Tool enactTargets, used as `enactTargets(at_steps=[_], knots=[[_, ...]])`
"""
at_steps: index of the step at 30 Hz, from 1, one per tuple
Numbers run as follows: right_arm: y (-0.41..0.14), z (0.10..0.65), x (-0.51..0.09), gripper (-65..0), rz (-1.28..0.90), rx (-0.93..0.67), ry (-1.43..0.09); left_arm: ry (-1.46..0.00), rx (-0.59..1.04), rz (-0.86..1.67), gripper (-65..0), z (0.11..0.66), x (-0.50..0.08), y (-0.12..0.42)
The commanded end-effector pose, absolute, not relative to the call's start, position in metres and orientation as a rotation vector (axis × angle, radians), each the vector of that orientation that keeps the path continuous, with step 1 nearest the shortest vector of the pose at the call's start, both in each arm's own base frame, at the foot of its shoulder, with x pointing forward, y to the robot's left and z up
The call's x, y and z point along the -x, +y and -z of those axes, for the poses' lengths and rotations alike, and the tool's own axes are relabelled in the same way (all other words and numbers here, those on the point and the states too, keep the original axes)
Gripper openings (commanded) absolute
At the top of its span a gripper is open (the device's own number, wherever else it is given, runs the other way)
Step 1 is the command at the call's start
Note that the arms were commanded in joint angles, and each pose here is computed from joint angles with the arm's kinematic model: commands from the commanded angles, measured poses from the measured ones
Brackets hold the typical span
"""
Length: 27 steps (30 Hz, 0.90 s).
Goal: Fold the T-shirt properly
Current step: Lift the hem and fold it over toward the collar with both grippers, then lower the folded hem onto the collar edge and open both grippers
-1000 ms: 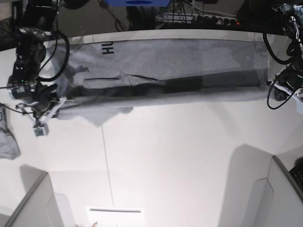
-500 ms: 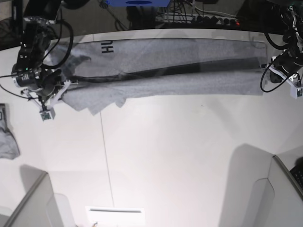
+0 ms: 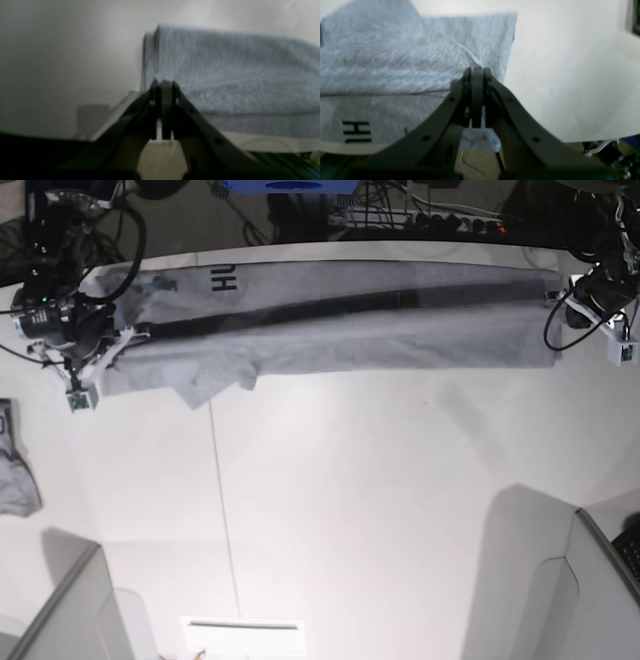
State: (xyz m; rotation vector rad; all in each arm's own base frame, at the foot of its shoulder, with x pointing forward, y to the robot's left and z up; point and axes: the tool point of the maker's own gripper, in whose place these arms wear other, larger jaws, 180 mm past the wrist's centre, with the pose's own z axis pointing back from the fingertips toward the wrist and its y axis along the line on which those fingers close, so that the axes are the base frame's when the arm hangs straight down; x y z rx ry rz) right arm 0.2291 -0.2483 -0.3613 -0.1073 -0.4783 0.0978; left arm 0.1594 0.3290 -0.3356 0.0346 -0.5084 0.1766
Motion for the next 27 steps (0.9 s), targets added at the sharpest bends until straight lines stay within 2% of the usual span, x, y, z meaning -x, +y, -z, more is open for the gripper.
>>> enactTargets(at_steps=[1, 8, 23, 26, 27], knots=[[-0.256, 0.353, -0.232, -65.0, -0.104, 0.137, -0.502, -0.544, -0.062, -0.161, -65.0, 0.325, -0.165, 0.334], [-0.254, 0.372, -0.213, -65.0, -0.09, 0.118, -0.438, -0.51, -0.061, -0.161, -65.0, 0.332, -0.156, 0.333], [-0.252, 0.38, -0.2, -65.0, -0.09, 0.114, -0.398, -0.533, -0.049, -0.19, -65.0, 0.333, -0.16, 0.331], [-0.252, 0.382, -0.195, -50.4, -0.087, 0.112, -0.392, -0.532, -0.042, -0.199, -63.7, 0.334, -0.159, 0.329], [-0.252, 0.382, -0.194, -47.9, -0.088, 0.113, -0.391, -0.533, -0.038, -0.204, -57.1, 0.335, -0.159, 0.328]])
